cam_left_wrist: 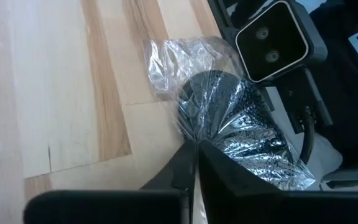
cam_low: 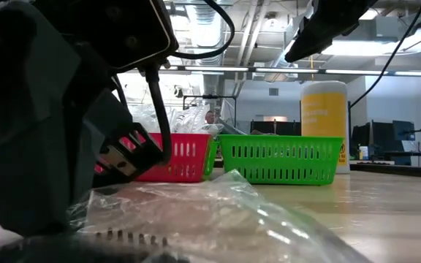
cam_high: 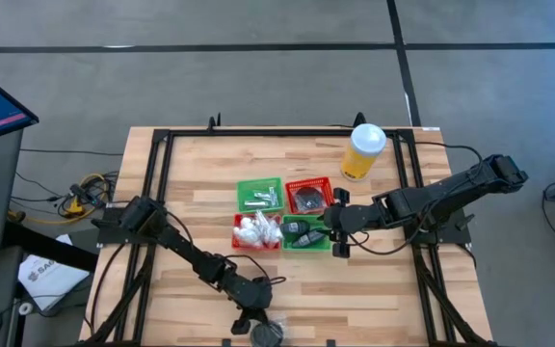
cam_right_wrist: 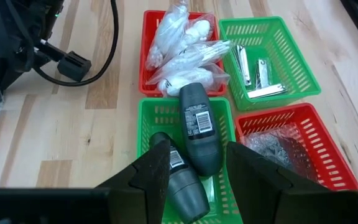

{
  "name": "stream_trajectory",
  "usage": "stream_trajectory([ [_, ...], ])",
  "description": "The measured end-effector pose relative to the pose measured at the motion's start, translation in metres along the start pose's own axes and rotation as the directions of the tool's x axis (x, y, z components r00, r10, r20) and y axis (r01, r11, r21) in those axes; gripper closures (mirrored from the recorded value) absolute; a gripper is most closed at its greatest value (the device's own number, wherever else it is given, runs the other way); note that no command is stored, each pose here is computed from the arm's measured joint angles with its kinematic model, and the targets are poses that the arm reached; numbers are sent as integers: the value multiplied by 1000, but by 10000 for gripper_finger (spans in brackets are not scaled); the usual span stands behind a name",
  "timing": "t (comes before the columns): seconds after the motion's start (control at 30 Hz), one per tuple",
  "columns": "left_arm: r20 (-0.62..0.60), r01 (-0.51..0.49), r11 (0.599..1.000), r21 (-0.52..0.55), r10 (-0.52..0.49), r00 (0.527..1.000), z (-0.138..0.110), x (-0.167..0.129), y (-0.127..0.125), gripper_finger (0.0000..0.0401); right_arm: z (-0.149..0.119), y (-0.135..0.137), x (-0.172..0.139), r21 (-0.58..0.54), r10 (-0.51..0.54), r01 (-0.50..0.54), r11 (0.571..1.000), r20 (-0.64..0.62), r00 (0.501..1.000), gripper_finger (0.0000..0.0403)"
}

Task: Pick & Place Travel size toiletries
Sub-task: Put the black hairbrush into the right red basket

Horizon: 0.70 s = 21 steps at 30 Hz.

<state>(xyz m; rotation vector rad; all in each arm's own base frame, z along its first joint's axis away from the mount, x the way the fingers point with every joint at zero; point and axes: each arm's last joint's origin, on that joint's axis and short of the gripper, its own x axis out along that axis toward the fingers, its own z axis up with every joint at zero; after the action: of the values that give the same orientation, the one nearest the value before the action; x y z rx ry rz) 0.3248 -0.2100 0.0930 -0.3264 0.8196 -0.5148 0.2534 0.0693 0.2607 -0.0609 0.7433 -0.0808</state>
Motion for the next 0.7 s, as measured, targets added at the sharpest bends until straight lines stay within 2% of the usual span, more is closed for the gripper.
stream_trajectory([
  [0.43,13,-22,1000,22,22,1000,5,-7,-3,401,0,0,0,0,0,0,1000,0,1000,255],
  [0.7,69,-147,987,70,142,987,24,-37,-15,401,0,0,0,0,0,0,1000,0,1000,255],
])
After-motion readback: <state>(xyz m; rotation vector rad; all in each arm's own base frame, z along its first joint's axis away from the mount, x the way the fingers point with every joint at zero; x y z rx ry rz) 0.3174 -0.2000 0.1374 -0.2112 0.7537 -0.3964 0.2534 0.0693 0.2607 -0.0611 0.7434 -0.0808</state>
